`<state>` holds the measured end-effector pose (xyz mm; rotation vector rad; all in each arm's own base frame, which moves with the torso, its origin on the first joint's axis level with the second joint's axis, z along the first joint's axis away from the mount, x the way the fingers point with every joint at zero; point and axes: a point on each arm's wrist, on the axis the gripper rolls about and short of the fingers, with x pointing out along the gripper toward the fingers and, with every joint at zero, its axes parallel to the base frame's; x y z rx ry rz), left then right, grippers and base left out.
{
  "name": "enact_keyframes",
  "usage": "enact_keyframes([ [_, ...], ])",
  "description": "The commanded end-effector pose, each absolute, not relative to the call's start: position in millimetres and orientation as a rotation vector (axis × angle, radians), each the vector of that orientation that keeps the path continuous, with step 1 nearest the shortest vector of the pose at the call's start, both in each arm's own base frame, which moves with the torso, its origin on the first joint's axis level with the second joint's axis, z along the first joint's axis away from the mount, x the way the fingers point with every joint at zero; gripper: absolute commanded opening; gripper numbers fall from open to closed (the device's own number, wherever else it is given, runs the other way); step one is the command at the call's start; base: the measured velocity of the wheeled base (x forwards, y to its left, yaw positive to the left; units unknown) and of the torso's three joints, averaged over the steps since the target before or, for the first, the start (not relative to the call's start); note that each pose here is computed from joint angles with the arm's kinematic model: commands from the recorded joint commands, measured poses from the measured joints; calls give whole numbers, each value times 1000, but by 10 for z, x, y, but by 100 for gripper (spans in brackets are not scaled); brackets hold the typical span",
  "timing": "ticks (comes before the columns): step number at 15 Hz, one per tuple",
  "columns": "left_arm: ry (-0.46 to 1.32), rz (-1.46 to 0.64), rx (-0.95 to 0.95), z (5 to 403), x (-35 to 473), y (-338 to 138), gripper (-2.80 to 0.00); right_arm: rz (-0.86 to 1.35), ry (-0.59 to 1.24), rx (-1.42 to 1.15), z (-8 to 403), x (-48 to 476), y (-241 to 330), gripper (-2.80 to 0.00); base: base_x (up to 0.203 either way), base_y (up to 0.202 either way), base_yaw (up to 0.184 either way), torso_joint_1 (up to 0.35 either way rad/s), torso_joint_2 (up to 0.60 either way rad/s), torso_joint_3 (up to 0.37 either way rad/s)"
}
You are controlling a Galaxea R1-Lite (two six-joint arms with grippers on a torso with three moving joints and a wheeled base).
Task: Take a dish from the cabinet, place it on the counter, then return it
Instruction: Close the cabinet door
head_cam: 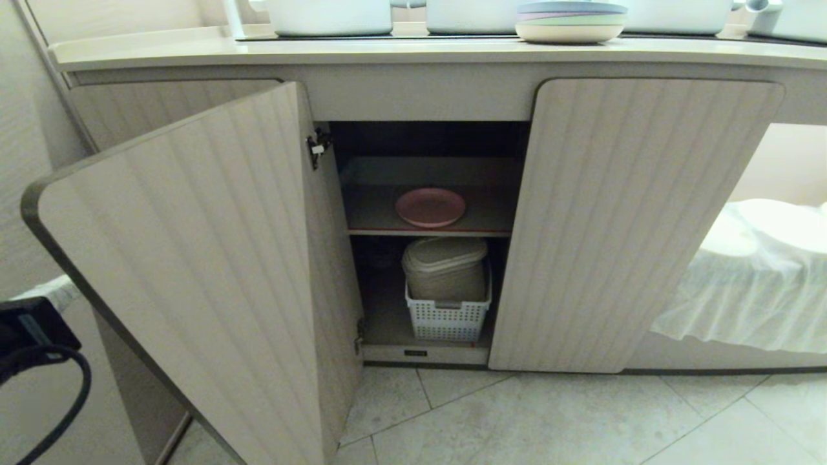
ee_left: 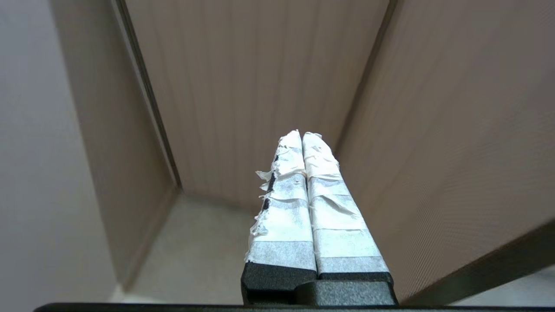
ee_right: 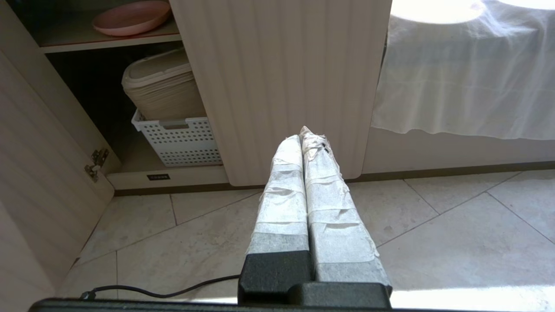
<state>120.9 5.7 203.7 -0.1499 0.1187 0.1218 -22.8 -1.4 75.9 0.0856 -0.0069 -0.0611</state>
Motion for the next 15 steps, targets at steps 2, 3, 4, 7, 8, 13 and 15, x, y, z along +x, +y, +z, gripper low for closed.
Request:
enact_keyframes([
  [2, 168, 103, -213, 2068, 1187, 50, -280, -61, -8, 86, 761, -228, -14, -280, 0, 0, 0, 0, 0, 0],
  [3, 187, 94, -237, 2075, 1151, 46, -280, -61, -7, 86, 760, -228, -14, -280, 0, 0, 0, 0, 0, 0],
  [4, 205, 85, -254, 2073, 1115, 42, -280, -61, -7, 86, 760, -228, -14, -280, 0, 0, 0, 0, 0, 0],
  [7, 258, 63, -292, 2028, 1030, 34, -280, -61, -7, 86, 760, -228, -14, -280, 0, 0, 0, 0, 0, 0],
  [8, 275, 62, -310, 2015, 1021, 33, -280, -61, -7, 86, 760, -228, -14, -280, 0, 0, 0, 0, 0, 0],
  [13, 383, 10, -475, 1995, 989, 10, -280, -61, -7, 86, 760, -228, -14, -280, 0, 0, 0, 0, 0, 0],
  [15, 428, -15, -526, 1965, 967, -1, -280, -61, -7, 86, 760, -228, -14, -280, 0, 0, 0, 0, 0, 0],
])
